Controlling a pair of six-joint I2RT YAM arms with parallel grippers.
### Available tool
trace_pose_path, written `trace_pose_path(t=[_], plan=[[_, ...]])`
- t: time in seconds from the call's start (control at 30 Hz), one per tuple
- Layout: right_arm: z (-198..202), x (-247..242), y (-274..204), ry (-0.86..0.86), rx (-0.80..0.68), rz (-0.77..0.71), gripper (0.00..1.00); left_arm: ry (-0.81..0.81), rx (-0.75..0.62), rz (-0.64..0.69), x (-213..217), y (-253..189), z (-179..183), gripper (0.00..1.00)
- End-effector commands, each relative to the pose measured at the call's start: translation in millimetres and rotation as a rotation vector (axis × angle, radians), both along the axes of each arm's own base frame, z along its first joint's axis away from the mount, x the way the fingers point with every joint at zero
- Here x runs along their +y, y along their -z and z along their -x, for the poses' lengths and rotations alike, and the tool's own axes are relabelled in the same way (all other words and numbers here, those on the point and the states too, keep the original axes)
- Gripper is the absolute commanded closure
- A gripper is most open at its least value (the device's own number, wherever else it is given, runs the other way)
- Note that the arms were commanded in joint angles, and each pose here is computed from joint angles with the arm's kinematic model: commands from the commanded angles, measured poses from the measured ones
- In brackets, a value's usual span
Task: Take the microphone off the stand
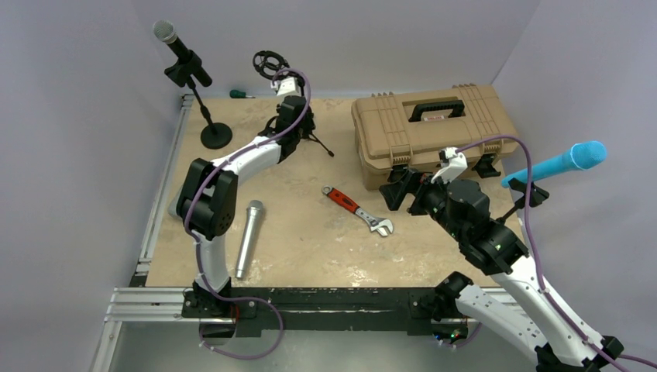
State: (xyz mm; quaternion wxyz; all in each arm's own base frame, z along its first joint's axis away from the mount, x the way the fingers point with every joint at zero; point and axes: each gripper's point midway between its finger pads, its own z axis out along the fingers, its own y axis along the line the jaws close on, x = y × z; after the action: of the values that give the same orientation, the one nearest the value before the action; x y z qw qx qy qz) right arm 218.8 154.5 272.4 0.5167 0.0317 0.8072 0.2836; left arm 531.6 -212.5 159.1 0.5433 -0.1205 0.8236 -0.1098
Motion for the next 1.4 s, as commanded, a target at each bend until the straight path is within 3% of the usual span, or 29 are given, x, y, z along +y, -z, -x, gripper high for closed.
trace_pose_path(t=[0.0, 0.07, 0.2, 0.23, 0.53, 0.93, 1.17, 1.37], plan=[[-3.1, -0.2, -11.4, 0.010, -0.029, -0.011, 0.01, -0.035, -0.095, 0.074, -1.4, -28.8, -13.6, 0.65], [-3.6, -0.1, -11.2, 0.011, -0.027, -0.008, 0.01, -0.034, -0.101, 0.090, -1.3, -27.4, -13.6, 0.69], [-4.1, 0.7, -11.9, 0.008, -0.028, -0.005, 0.01, -0.029, -0.088, 0.092, -0.8, -24.1, -13.9, 0.99], [-4.3, 0.3, -12.8, 0.009, -0.030, -0.005, 0.01, -0.024, -0.074, 0.100, -1.3, -21.1, -12.6, 1.00], [-6.1, 2.7, -10.9, 0.003, -0.025, 0.003, 0.01, -0.002, 0.015, 0.328, 9.7, 1.4, 0.6, 1.00], [-6.1, 2.4, -8.5, 0.006, -0.025, -0.002, 0.01, -0.022, 0.139, 0.842, 17.7, -2.3, 3.6, 1.00], [-5.1, 1.6, -8.0, 0.008, -0.024, -0.003, 0.01, -0.090, 0.200, 1.235, 11.2, 6.1, -3.7, 1.00], [-4.2, 1.1, -9.5, 0.009, -0.027, -0.009, 0.01, -0.109, 0.140, 1.547, 14.0, -5.7, -18.8, 1.00]])
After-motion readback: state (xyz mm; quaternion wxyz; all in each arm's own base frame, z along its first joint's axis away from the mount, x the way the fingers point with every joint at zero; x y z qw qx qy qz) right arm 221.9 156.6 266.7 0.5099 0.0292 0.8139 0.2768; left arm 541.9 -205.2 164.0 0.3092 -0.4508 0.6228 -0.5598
